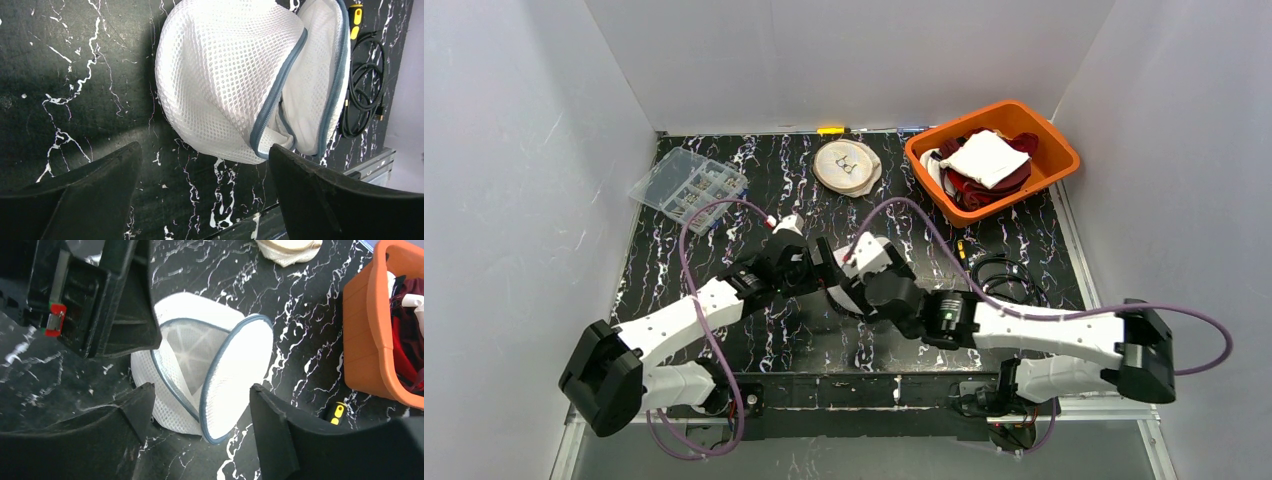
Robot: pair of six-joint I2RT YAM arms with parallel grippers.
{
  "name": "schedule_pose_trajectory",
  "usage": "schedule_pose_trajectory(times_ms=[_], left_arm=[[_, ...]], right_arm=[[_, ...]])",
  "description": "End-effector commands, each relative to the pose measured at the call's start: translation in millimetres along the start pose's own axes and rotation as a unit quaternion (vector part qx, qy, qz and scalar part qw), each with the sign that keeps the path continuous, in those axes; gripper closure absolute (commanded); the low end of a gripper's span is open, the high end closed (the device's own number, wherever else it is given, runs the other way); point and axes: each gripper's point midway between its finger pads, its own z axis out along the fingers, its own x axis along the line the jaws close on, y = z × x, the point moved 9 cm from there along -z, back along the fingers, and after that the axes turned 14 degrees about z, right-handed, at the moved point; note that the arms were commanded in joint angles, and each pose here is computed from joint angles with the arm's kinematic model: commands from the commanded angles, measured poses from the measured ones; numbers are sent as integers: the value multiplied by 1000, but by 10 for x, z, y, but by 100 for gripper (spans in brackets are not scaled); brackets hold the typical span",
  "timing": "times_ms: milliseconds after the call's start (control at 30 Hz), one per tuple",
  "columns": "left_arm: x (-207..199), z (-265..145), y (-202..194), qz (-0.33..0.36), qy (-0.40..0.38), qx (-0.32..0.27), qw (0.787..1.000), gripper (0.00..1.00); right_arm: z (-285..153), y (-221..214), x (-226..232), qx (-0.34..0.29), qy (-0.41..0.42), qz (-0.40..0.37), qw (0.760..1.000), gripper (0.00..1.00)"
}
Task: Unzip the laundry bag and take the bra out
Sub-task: Close the laundry bag at the center of the board.
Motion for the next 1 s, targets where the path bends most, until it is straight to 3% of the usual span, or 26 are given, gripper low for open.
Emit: schedule_pose_trajectory(times_ms=[0,133,333,433,600,967], left_arm=[[-9,-162,97,3,0,-21,1000,2],[-53,-314,216,14,-4,-45,999,1],[-308,-534,452,51,-78,-67,993,2],[-524,-527,495,86,-117,-42,989,4],[-689,-292,468,123,-118,10,985,12],[-826,243,396,132,-134,92,978,28]], right_arm=[[-126,174,-156,-40,24,109,993,19],[-167,197,-328,-45,16,191,980,14],[-82,-47,-681,-24,-87,304,948,15],[-63,-173,-810,-18,-123,340,932,15],[-161,-211,-951,-43,-141,379,913,16],[-273,-208,-1029,-54,-141,390,908,16]])
